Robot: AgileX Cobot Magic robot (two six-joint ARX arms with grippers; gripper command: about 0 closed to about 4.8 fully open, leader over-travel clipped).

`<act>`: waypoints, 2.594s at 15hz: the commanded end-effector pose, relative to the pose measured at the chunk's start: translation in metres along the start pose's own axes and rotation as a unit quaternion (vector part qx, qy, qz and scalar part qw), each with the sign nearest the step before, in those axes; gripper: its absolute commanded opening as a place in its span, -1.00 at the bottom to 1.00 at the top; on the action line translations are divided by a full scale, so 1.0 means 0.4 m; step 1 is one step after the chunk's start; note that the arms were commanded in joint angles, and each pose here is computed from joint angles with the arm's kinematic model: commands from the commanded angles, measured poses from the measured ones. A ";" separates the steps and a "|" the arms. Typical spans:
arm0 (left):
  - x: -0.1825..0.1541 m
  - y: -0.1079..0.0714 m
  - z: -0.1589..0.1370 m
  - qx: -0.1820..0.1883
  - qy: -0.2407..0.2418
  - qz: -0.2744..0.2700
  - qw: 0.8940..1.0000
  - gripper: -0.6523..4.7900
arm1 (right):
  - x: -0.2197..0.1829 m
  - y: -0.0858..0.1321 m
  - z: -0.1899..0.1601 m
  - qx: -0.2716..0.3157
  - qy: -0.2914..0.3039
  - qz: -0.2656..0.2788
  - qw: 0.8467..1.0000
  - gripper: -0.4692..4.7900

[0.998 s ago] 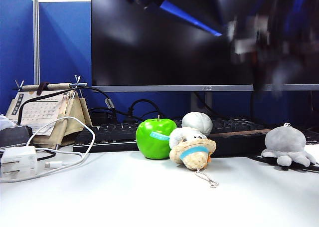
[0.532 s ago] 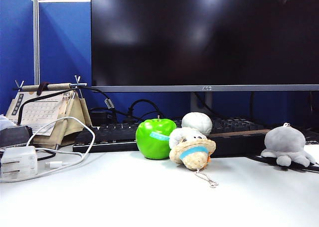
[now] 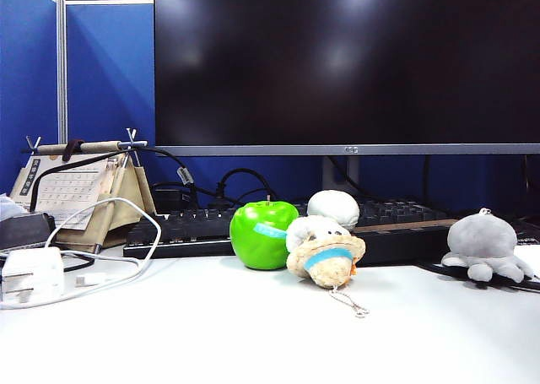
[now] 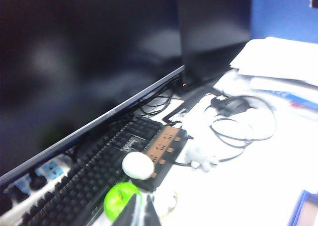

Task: Place the tilting octopus upright.

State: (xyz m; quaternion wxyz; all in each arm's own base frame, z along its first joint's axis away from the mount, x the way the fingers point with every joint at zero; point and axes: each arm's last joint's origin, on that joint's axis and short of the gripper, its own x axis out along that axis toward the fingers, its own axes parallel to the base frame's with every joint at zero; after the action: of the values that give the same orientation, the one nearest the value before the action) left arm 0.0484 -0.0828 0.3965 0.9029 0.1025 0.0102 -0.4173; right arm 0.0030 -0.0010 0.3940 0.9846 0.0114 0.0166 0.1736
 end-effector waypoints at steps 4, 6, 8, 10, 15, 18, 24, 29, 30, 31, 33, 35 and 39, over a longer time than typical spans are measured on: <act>-0.170 0.043 -0.017 -0.030 -0.082 0.006 0.996 -0.68 | -0.185 -0.014 -0.026 0.030 -0.152 0.010 0.988 -0.84; -0.204 0.051 -0.022 -0.036 -0.104 0.009 0.994 -0.68 | -0.224 -0.017 -0.040 0.031 -0.180 0.012 0.983 -0.84; -0.214 0.054 -0.024 -0.037 -0.112 0.011 0.993 -0.68 | -0.238 -0.018 -0.035 0.031 -0.182 0.013 0.983 -0.84; -0.214 0.053 -0.024 -0.037 -0.111 0.009 0.993 -0.68 | -0.238 -0.019 -0.039 0.031 -0.176 0.009 0.984 -0.84; -0.214 0.053 -0.024 -0.034 -0.111 0.011 0.993 -0.68 | -0.236 -0.019 -0.044 0.031 -0.166 0.009 0.986 -0.84; -0.218 0.056 -0.025 -0.030 -0.107 0.053 0.992 -0.68 | -0.236 -0.019 -0.044 0.031 -0.166 0.009 0.986 -0.84; -0.195 0.065 -0.070 -0.033 -0.009 0.346 0.938 -0.68 | -0.236 -0.019 -0.044 0.031 -0.166 0.009 0.986 -0.84; -0.135 0.108 -0.163 -0.046 0.036 0.396 0.917 -0.68 | -0.236 -0.019 -0.044 0.031 -0.166 0.009 0.986 -0.84; -0.117 0.119 -0.186 -0.044 0.032 0.396 0.917 -0.68 | -0.236 -0.019 -0.044 0.031 -0.166 0.009 0.986 -0.84; -0.101 0.130 -0.212 -0.044 0.030 0.396 0.917 -0.68 | -0.236 -0.019 -0.044 0.031 -0.166 0.009 0.986 -0.84; -0.072 0.144 -0.265 -0.056 0.030 0.395 0.917 -0.68 | -0.236 -0.019 -0.044 0.031 -0.166 0.009 0.986 -0.84; -0.052 0.150 -0.309 -0.072 0.033 0.388 0.918 -0.68 | -0.236 -0.019 -0.044 0.031 -0.166 0.009 0.986 -0.84; -0.040 0.148 -0.336 -0.066 0.017 0.362 0.930 -0.68 | -0.236 -0.019 -0.044 0.031 -0.166 0.009 0.986 -0.84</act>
State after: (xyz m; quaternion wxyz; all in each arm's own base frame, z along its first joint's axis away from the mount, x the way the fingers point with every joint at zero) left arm 0.0926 -0.0073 0.2727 0.9967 0.0483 0.0360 -0.0549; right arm -0.0823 -0.0395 0.3775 0.9731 0.0664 -0.1333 0.1760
